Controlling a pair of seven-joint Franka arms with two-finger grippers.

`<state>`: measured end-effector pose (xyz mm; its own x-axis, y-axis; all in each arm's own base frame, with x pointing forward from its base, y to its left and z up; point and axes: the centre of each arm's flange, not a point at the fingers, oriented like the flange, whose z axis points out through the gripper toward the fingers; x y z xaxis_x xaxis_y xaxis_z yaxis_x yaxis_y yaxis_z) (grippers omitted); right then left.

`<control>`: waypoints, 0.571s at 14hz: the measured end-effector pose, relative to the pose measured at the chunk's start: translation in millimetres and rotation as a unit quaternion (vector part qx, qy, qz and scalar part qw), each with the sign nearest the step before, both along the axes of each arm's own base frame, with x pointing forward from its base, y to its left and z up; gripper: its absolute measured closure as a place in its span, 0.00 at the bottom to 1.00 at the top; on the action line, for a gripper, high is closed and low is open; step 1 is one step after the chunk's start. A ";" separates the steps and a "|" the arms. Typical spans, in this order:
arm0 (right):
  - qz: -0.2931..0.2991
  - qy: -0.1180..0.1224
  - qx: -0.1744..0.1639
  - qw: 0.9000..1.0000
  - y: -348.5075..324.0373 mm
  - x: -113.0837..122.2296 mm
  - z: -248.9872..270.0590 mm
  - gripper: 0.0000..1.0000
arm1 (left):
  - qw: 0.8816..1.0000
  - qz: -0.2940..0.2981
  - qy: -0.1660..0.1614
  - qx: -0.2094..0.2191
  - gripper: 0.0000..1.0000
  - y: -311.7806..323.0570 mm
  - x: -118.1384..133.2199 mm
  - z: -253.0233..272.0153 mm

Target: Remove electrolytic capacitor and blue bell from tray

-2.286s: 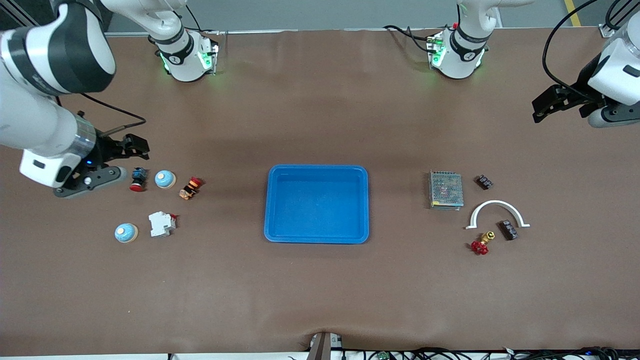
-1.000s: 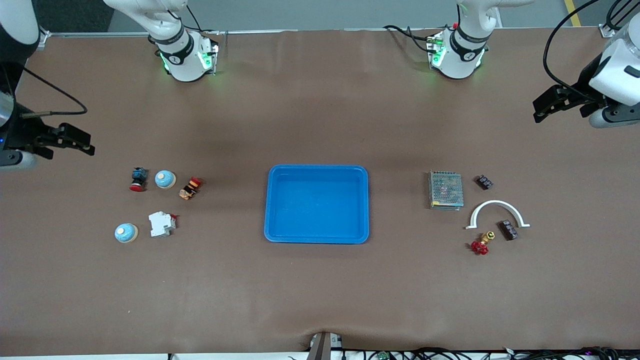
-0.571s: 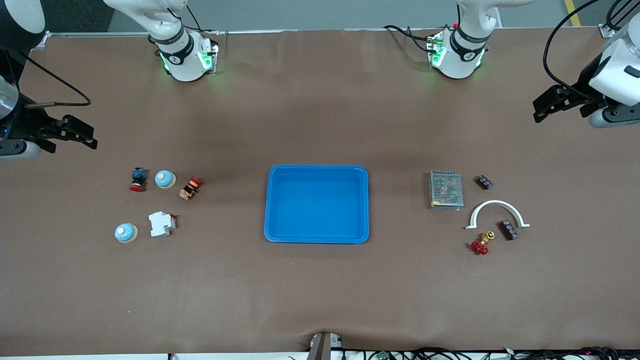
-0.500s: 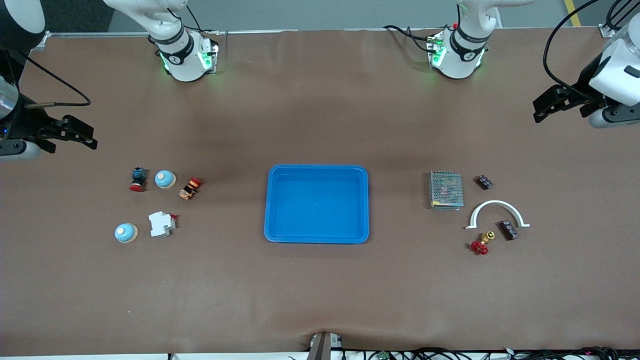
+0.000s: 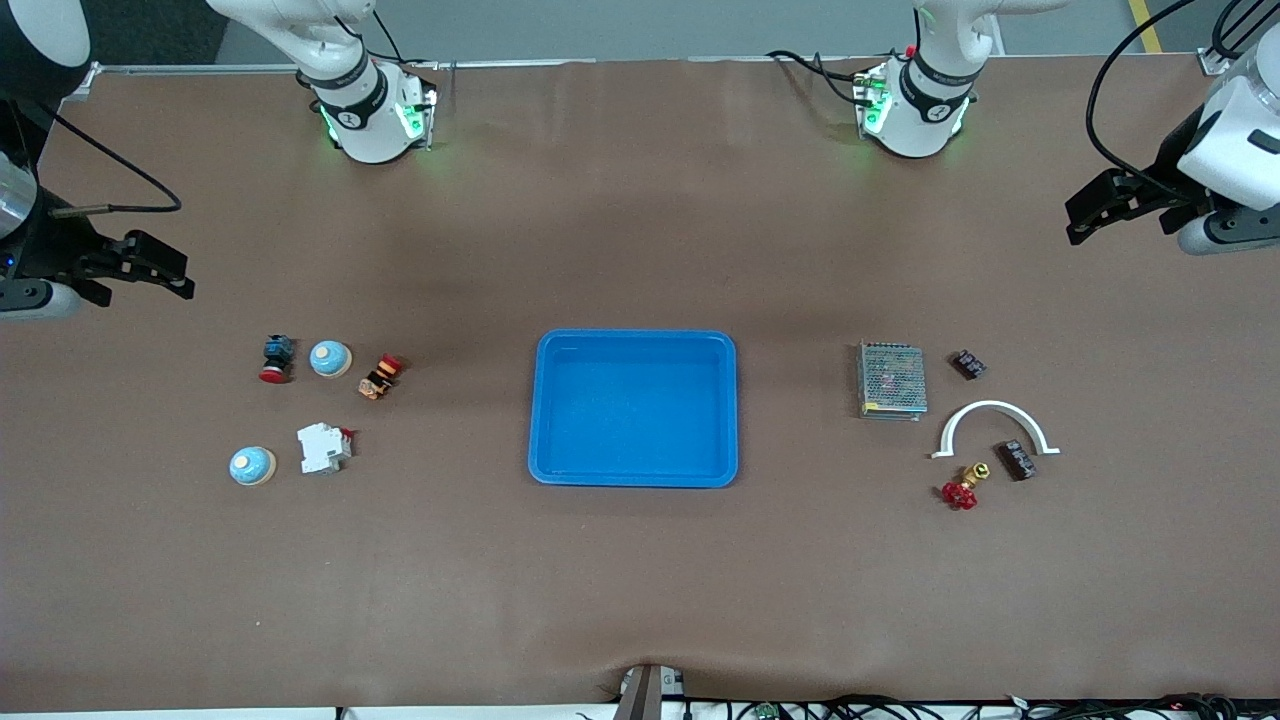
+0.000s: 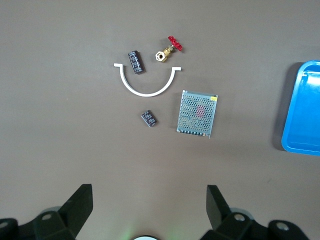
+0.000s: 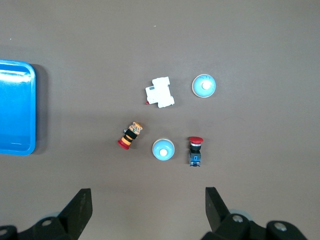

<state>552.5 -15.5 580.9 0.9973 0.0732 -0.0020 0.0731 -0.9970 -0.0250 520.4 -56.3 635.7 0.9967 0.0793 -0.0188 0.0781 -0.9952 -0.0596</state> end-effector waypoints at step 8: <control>0.000 0.000 0.000 1.000 0.0 0.0 -0.1 0.00 | 1.000 -0.007 0.002 0.001 0.00 -7.7 -1.5 0.4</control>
